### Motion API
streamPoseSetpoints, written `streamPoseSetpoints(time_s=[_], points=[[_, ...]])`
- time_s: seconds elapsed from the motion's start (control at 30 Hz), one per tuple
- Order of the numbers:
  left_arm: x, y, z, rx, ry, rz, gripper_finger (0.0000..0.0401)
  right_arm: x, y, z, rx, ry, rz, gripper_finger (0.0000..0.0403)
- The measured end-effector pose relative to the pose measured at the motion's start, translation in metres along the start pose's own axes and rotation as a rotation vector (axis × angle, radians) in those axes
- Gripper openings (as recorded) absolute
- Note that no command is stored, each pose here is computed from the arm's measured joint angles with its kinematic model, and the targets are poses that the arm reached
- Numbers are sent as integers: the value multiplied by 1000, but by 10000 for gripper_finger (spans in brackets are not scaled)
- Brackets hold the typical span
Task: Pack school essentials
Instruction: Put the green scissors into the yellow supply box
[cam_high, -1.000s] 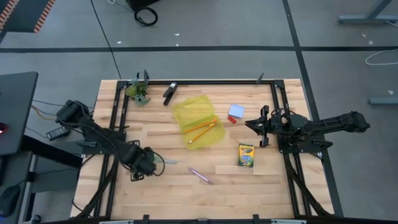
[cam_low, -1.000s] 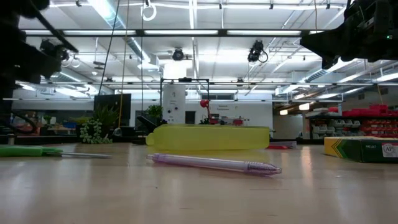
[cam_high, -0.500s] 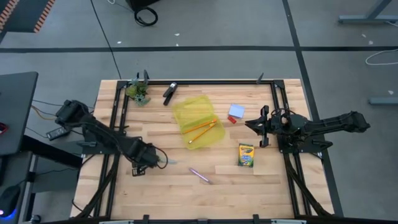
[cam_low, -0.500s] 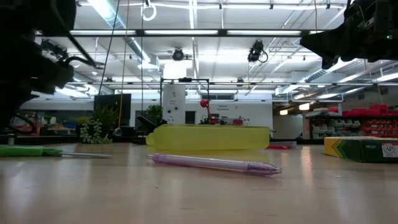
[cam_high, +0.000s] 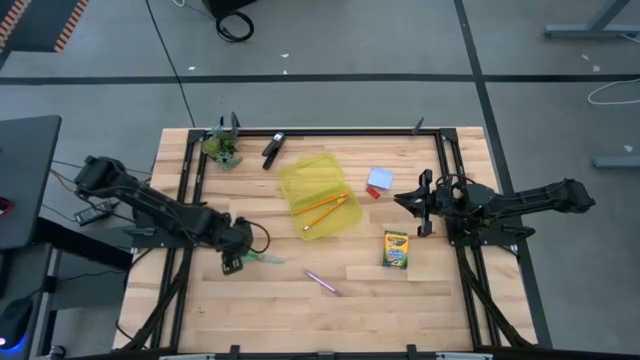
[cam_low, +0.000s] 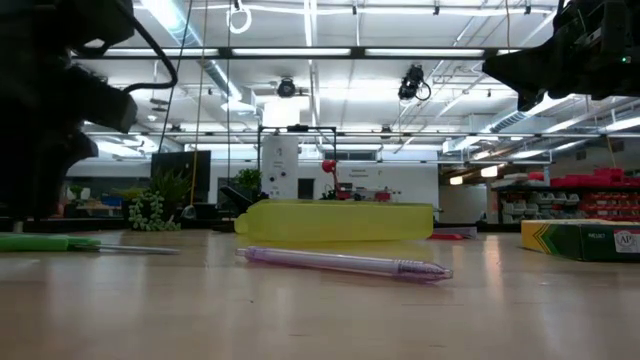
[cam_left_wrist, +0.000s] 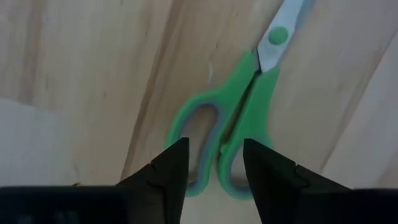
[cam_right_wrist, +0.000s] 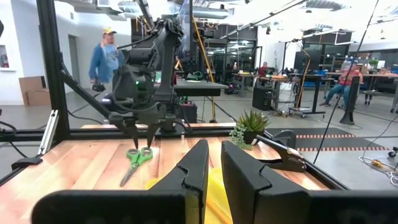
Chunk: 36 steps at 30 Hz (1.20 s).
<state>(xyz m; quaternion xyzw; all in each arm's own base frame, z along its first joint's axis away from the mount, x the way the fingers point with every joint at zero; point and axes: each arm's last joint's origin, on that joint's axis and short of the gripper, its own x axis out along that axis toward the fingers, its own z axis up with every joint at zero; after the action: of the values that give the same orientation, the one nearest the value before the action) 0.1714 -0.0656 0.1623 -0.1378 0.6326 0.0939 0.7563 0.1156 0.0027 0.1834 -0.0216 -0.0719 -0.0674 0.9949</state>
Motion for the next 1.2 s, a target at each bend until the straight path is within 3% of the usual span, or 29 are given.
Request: streamPoseSetpoints(time_s=[0.27,0.8,1.2], points=[[3,-4,-2,52,13,5,187,0,0,0,0,0,0,51],[28,-21,-11,117,119,64,180,0,0,0,0,0,0,51],[31,-22,-11,81,140,57,133,0,0,0,0,0,0,51]])
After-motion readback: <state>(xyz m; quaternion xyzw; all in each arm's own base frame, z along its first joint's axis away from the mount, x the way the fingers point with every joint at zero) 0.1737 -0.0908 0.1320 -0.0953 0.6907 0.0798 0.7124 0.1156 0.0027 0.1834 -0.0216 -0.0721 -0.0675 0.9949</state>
